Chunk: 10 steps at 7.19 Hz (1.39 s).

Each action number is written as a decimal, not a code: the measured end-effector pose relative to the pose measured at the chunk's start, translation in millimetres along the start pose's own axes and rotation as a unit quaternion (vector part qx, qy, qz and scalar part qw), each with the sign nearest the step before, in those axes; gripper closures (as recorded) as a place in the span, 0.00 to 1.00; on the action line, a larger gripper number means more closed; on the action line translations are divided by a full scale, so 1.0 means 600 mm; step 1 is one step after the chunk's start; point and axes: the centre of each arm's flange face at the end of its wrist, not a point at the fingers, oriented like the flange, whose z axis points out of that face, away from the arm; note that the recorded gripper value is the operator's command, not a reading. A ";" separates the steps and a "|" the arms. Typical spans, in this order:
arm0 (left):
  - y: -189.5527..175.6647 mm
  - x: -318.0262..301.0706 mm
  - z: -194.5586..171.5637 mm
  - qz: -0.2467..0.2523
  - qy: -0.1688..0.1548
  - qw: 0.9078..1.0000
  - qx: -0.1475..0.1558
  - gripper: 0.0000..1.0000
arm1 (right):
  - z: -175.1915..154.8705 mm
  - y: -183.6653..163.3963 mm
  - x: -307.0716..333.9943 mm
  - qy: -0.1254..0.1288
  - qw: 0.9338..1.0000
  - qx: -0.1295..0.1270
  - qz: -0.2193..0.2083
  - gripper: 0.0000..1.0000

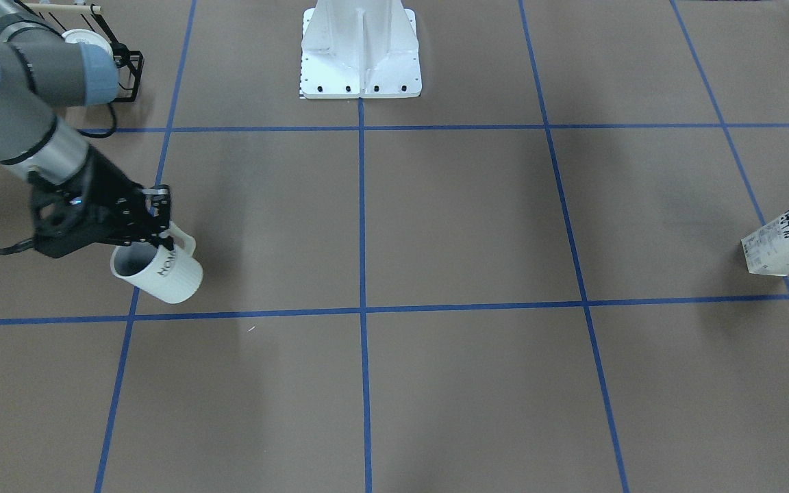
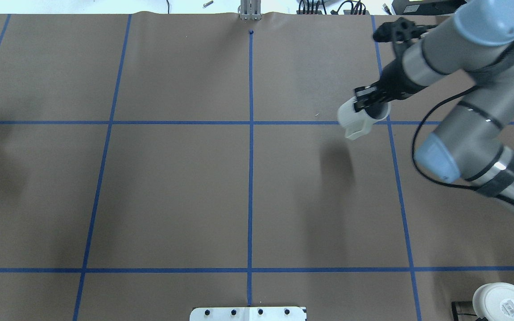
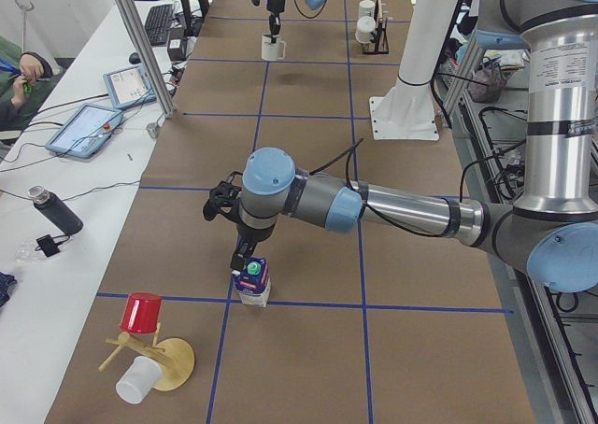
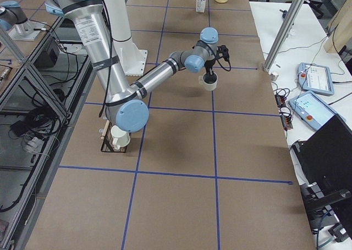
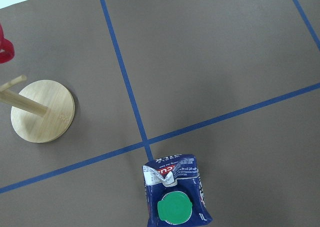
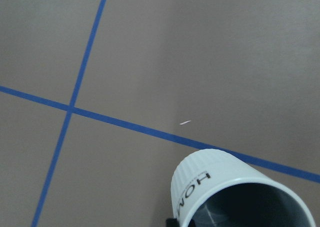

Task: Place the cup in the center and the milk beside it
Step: 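Carry the white mug with the right gripper to the table's center square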

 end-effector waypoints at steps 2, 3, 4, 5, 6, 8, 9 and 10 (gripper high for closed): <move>0.002 -0.002 0.004 -0.002 0.001 1.000 -0.003 0.01 | 0.079 0.038 -0.196 0.057 0.998 -0.008 0.029 1.00; 0.002 -0.004 0.005 -0.003 0.001 1.000 -0.004 0.01 | 0.109 0.056 -0.264 0.076 0.996 -0.018 0.044 1.00; 0.003 -0.005 0.006 -0.003 0.001 1.000 -0.004 0.01 | 0.144 0.067 -0.323 0.091 0.994 -0.031 0.057 1.00; 0.004 -0.006 0.008 -0.004 0.001 1.000 -0.005 0.01 | 0.174 0.071 -0.379 0.105 0.991 -0.044 0.066 1.00; 0.005 -0.007 0.009 -0.004 0.002 1.000 -0.006 0.01 | 0.194 0.066 -0.425 0.116 0.989 -0.051 0.074 1.00; 0.006 -0.007 0.009 -0.004 0.002 1.000 -0.006 0.01 | 0.213 0.066 -0.461 0.131 0.986 -0.062 0.081 1.00; 0.007 -0.007 0.010 -0.005 0.002 1.000 -0.007 0.01 | 0.218 0.072 -0.466 0.137 0.985 -0.068 0.081 0.79; 0.008 -0.008 0.010 -0.005 0.002 1.000 -0.007 0.01 | 0.221 0.078 -0.472 0.139 0.984 -0.072 0.083 0.56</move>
